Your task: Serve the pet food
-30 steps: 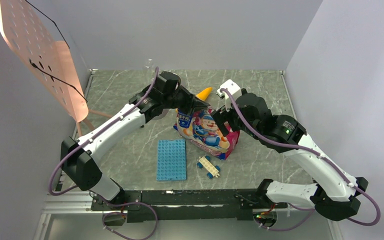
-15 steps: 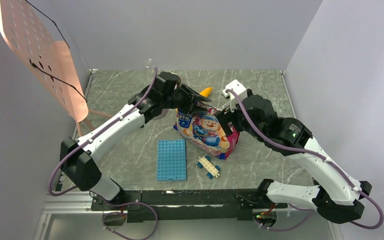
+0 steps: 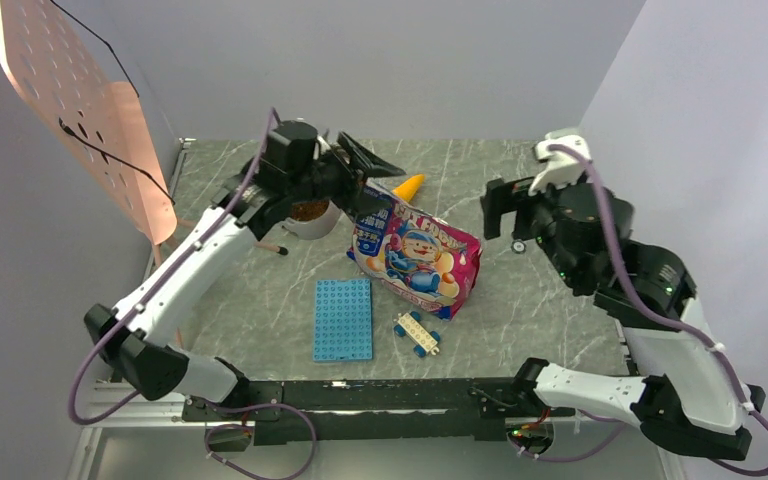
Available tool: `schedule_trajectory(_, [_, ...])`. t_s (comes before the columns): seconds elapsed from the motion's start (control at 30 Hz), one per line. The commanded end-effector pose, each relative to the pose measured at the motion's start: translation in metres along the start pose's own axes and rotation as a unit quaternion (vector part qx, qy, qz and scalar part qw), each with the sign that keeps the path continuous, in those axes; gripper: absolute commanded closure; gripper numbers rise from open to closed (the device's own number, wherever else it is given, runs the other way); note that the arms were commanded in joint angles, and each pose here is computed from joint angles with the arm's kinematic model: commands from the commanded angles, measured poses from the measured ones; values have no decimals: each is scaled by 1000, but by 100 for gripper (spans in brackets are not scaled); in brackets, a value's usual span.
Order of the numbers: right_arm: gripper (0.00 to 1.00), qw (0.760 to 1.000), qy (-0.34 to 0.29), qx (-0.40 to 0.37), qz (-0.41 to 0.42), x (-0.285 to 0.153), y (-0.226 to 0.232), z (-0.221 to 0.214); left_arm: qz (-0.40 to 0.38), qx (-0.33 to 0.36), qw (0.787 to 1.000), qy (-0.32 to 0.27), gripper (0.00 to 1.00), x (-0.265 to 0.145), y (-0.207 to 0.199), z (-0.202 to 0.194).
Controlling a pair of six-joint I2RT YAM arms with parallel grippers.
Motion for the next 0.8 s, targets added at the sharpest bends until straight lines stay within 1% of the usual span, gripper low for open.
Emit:
schedule_trajectory(0.0, [0,993,-36,64,-89,-15,-27,28,-118,109,987,-19,27,-57,-51,-17])
schedule_trajectory(0.07, [0,989,-56,79,-114,-19,-34,40,-160,152,975,-36,27,-73,-69,-21])
schedule_trajectory(0.13, [0,983,-79,94,-138,-23,-43,51,-203,210,954,-68,24,-92,-90,-25])
schedule_trajectory(0.2, [0,978,-103,101,-147,-31,-51,62,-231,269,929,-107,23,-113,-112,-29])
schedule_trajectory(0.3, [0,970,-155,115,-146,-48,-65,81,-276,347,881,-164,22,-146,-143,-36])
schedule_trajectory(0.4, [0,961,-209,119,-138,-65,-77,94,-324,403,828,-218,6,-178,-163,-43])
schedule_trajectory(0.43, [0,957,-223,121,-141,-68,-80,96,-335,416,812,-235,1,-185,-166,-44])
schedule_trajectory(0.47, [0,954,-233,125,-145,-71,-83,98,-346,426,797,-252,1,-194,-168,-44])
schedule_trajectory(0.6, [0,947,-243,131,-165,-75,-89,102,-362,452,753,-311,1,-222,-172,-45])
schedule_trajectory(0.67, [0,948,-241,126,-166,-75,-90,104,-367,468,734,-327,1,-232,-174,-47])
schedule_trajectory(0.77, [0,947,-241,125,-173,-75,-91,103,-372,482,718,-338,1,-241,-176,-49])
Point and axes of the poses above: each gripper's point midway between its finger pads, its own x axis out along the fingers, its own y axis along the line the jaws close on, z = x × y, the point moved 8 cm from there along -x, back along the fingers, and after that the axes turned 9 degrees about -x, right-handed, at the moved point
